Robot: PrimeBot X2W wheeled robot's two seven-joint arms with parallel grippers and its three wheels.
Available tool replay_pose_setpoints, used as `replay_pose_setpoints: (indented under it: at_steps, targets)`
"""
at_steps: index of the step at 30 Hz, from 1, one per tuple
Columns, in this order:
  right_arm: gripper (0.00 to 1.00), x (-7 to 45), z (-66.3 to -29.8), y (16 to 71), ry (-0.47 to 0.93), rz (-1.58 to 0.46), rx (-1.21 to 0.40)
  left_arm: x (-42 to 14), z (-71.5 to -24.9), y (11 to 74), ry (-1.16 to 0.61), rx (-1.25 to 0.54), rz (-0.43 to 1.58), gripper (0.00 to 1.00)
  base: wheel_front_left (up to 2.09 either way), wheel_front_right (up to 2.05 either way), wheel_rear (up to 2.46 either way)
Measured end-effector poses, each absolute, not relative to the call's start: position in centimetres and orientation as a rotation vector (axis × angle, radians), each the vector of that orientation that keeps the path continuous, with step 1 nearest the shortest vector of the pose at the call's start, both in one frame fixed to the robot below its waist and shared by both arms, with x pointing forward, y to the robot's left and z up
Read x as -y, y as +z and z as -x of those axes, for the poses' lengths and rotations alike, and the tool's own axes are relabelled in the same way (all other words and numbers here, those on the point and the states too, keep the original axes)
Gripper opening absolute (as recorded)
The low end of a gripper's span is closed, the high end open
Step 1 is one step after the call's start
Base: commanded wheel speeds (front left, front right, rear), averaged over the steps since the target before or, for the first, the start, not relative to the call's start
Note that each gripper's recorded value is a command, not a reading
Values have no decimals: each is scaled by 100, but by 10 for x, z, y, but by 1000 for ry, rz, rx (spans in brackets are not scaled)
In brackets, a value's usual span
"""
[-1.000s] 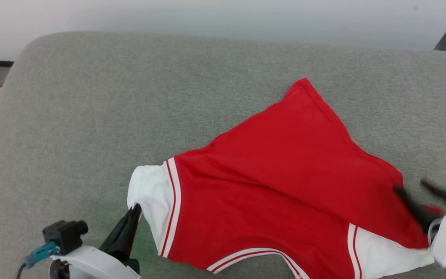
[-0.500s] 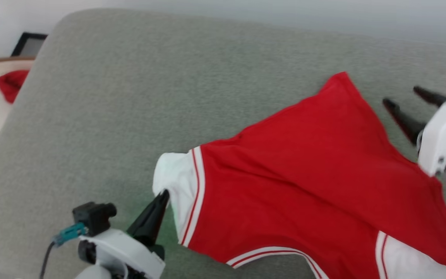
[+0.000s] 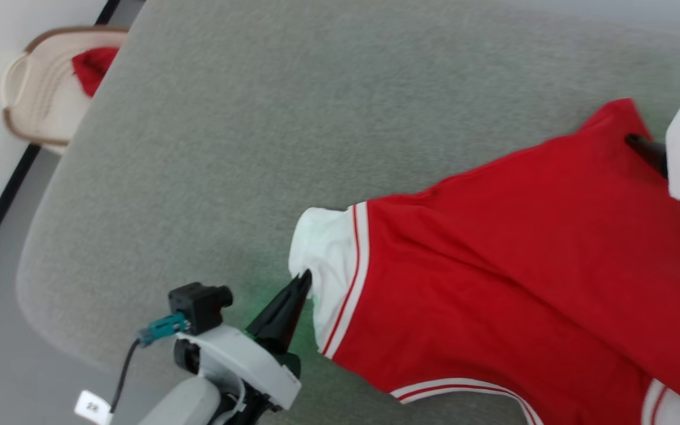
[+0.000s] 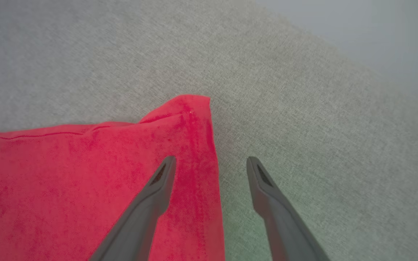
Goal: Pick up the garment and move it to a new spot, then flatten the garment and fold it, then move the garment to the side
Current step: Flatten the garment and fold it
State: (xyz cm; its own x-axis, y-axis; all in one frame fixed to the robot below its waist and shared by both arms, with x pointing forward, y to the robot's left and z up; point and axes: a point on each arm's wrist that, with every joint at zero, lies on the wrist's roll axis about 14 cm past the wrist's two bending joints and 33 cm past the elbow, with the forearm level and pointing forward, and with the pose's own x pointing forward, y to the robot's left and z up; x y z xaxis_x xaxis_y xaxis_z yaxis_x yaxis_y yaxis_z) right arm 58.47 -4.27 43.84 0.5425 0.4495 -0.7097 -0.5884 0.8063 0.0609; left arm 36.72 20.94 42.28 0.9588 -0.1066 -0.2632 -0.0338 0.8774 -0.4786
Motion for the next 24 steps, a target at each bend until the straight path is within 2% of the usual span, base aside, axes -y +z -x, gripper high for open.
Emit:
replay_pose_setpoints:
  at_steps: [5, 9, 10, 11, 12, 24]
  targets:
    - [100, 34, -589, 403, 615, 174, -926, -213, -365, 414, -7, -308, 503, 0, 0, 0, 0]
    - [100, 19, -593, 391, 637, 190, -974, -220, -361, 408, 23, -324, 499, 0, 0, 0, 0]
    - [89, 16, -593, 387, 642, 199, -988, -221, -361, 407, 28, -326, 499, 0, 0, 0, 0]
    - [21, 15, -593, 384, 643, 209, -1002, -221, -360, 406, 32, -330, 502, 0, 0, 0, 0]
    - [0, 14, -593, 382, 646, 218, -1016, -221, -359, 406, 33, -332, 502, 0, 0, 0, 0]
    - [0, 8, -594, 394, 651, 174, -1001, -229, -363, 407, 24, -335, 487, 0, 0, 0, 0]
